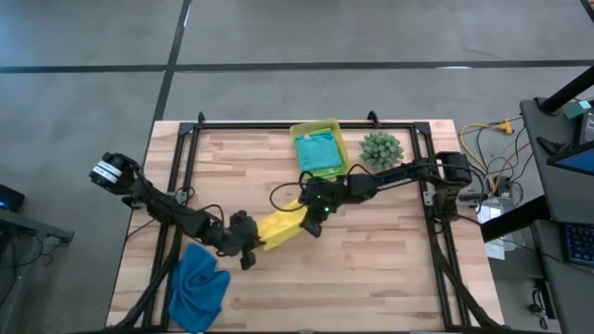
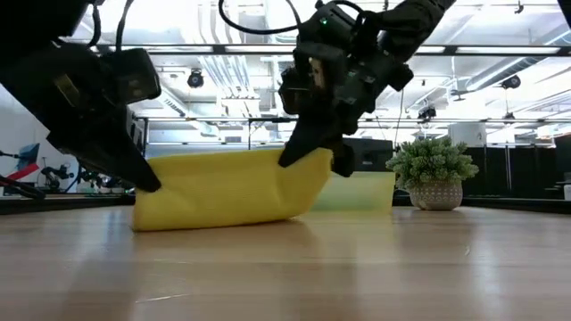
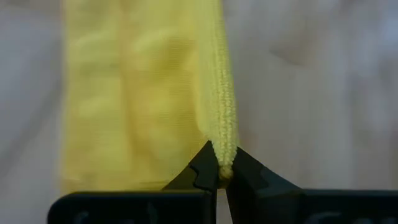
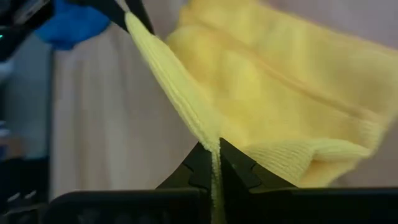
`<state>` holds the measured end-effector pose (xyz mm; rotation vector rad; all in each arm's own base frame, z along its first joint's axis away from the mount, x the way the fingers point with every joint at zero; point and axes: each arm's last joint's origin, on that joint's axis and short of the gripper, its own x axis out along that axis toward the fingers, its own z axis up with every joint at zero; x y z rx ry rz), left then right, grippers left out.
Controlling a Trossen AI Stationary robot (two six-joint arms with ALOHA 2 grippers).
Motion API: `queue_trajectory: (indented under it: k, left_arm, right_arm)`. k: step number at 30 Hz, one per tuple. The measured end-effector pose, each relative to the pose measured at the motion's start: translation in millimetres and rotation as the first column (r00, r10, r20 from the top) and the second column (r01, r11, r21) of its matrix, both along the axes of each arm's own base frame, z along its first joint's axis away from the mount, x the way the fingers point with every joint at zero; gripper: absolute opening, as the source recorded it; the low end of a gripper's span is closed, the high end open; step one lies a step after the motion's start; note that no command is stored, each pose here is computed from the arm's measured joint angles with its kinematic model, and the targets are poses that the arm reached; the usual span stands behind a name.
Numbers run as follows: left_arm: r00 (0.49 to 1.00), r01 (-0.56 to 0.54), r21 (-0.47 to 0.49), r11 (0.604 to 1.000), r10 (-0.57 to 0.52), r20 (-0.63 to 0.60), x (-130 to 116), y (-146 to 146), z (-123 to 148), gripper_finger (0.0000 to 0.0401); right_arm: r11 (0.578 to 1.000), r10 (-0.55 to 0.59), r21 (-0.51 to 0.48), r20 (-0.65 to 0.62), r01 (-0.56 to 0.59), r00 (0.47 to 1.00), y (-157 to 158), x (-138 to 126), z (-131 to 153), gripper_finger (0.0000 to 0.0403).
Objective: Fold microfiber towels
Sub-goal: Fold the yellow microfiber cloth
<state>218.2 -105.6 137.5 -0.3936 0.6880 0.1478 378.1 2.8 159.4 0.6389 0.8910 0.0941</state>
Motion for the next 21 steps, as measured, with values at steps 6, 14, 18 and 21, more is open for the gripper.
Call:
queue_trajectory:
  k: [6, 14, 18, 21]
  left_arm:
    - [0.97, 0.204, -0.061, 0.977, -0.193, 0.145, 10, -13, 13, 0.0]
    - [0.971, 0.166, -0.148, 0.975, -0.136, 0.196, 3, -9, 7, 0.0]
    - [0.971, 0.112, -0.228, 0.967, -0.058, 0.231, -9, -4, -3, 0.0]
    - [0.968, 0.076, -0.242, 0.967, -0.014, 0.249, -17, -1, -9, 0.0]
  right_arm:
    - [0.985, 0.123, 0.132, -0.063, -0.114, 0.99, 38, -10, -8, 0.0009]
    - [0.921, -0.077, 0.387, 0.055, 0.049, 0.996, 63, -21, -21, 0.0009]
    - [0.857, -0.229, 0.479, 0.027, 0.189, 0.973, 54, -35, -35, 0.0009]
    - [0.824, -0.299, 0.501, -0.014, 0.265, 0.954, 50, -41, -41, 0.0009]
